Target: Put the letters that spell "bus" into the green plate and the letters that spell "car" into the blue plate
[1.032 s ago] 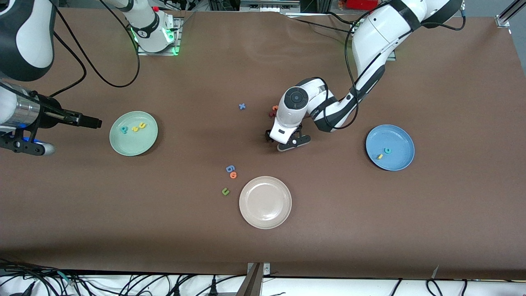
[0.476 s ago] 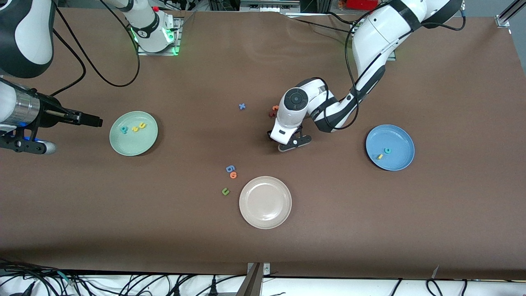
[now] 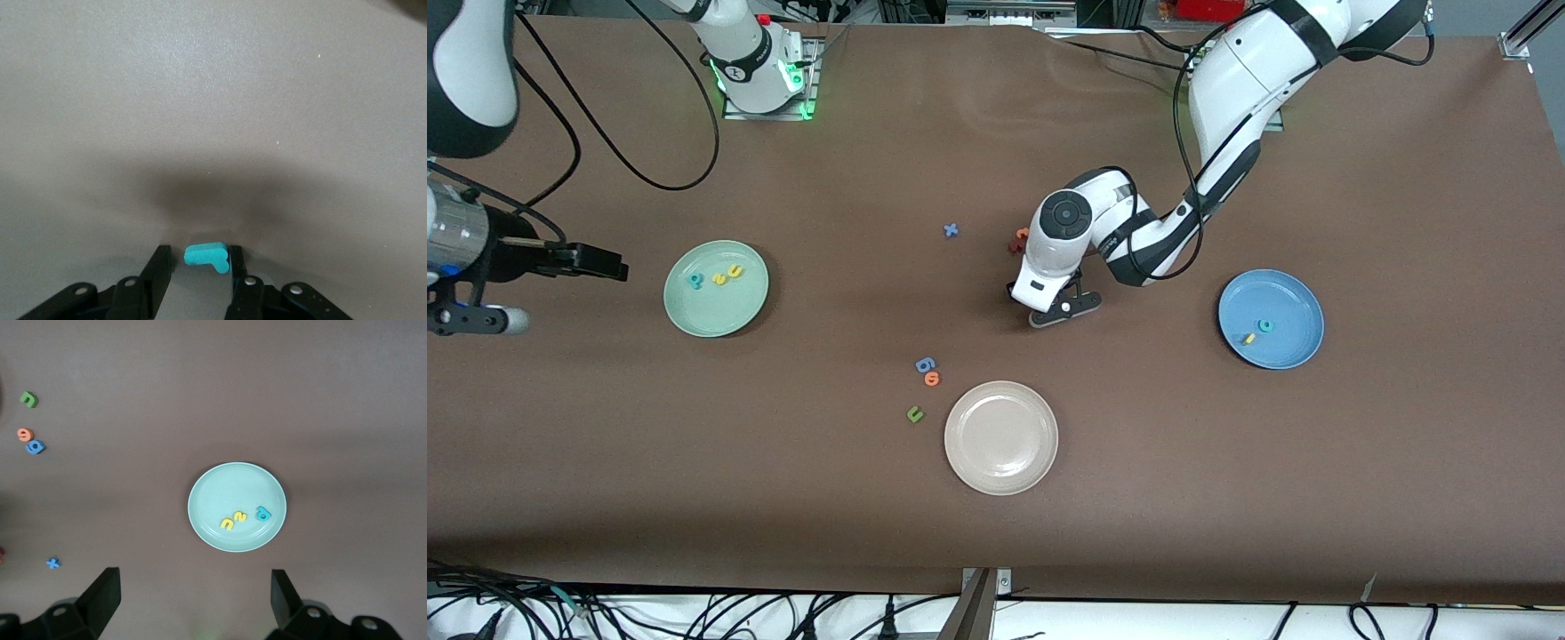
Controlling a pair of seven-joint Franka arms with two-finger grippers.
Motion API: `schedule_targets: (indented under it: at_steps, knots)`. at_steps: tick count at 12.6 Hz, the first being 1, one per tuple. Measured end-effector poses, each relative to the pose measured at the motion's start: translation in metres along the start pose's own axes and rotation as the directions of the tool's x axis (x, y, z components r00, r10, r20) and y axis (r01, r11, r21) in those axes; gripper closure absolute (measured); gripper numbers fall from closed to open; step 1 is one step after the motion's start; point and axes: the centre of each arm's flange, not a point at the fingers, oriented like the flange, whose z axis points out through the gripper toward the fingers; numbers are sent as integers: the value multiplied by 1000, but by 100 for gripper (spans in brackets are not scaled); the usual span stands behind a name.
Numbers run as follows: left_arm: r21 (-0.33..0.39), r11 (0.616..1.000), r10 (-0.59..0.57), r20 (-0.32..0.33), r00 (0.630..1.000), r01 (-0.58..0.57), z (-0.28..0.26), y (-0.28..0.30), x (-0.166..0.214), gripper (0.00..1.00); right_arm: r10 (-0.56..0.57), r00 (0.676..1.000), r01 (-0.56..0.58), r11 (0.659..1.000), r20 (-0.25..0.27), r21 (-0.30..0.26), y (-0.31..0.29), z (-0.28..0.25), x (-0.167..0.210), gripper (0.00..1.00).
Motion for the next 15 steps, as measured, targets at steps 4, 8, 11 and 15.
schedule_targets:
  at_steps: [4,8,11,15]
  knots:
    - [6,1000,1,1,1000,-1,-1,0,0,66,-13,1000,13,1000,-24,9,-3,6,-6,0]
    - [9,1000,1,0,1000,-1,-1,0,0,70,-10,1000,10,1000,-21,7,-1,10,-5,0]
    - [10,1000,1,0,1000,-1,-1,0,0,71,6,1000,-6,1000,-22,5,8,9,-4,0]
    - [10,1000,1,0,1000,-1,-1,0,0,71,37,999,-36,999,-25,3,26,8,-4,0]
